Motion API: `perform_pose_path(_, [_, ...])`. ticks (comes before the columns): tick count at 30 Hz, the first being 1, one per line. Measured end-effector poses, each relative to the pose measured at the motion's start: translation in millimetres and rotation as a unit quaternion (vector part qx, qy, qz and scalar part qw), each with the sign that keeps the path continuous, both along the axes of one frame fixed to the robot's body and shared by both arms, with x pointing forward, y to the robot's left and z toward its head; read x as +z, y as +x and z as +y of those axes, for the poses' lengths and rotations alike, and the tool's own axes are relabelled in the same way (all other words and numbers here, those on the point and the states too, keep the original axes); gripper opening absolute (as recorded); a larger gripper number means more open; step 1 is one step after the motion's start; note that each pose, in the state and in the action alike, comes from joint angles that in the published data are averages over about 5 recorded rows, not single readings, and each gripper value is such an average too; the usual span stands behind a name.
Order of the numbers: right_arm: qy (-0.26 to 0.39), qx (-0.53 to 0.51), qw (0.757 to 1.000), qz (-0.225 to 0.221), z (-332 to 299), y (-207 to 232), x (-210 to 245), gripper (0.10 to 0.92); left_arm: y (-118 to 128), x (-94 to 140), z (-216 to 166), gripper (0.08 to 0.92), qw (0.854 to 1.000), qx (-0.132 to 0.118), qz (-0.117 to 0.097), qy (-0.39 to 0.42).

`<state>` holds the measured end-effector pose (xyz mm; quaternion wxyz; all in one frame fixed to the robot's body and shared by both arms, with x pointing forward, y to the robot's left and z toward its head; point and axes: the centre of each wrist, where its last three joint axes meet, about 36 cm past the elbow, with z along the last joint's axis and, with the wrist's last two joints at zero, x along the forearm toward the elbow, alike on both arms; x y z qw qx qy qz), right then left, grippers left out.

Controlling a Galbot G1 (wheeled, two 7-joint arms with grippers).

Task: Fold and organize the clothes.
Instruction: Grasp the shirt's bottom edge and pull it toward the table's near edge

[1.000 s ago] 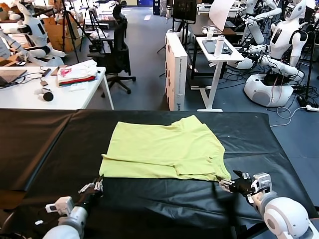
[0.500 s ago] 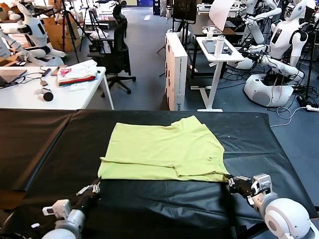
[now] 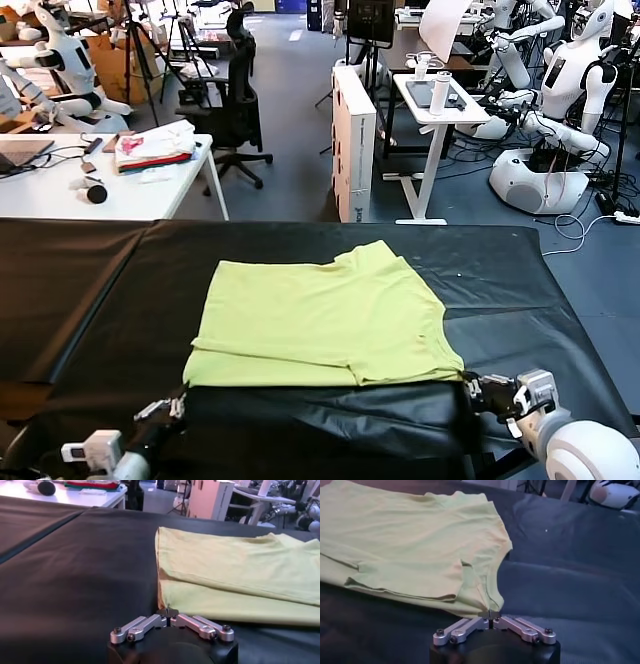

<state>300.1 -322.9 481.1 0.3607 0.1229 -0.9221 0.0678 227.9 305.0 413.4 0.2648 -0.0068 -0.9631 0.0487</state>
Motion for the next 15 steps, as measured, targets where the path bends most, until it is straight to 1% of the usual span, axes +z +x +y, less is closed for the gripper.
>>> perform_pose_path(8, [0.010,0.003,1.000,0.003,2,-3,2,0.142,-4,1,2,0.147,1.000,0.002,0.001,0.002])
perform_pose_path(10, [0.015,0.005,1.000,0.003,3,-4,4,0.182,-5,2,4,0.147,1.000,0.003,0.000,0.004])
perform_pose_path(11, [0.018,0.006,1.000,0.002,3,-5,6,0.220,-5,2,4,0.147,1.000,0.003,0.000,0.005])
perform_pose_path(14, [0.023,0.008,1.000,-0.001,4,-7,12,0.388,-7,4,5,0.165,1.000,0.001,-0.002,0.014])
perform_pose_path(15, [0.024,0.008,1.000,-0.002,5,-8,14,0.445,-8,6,6,0.192,1.000,0.000,-0.001,0.018])
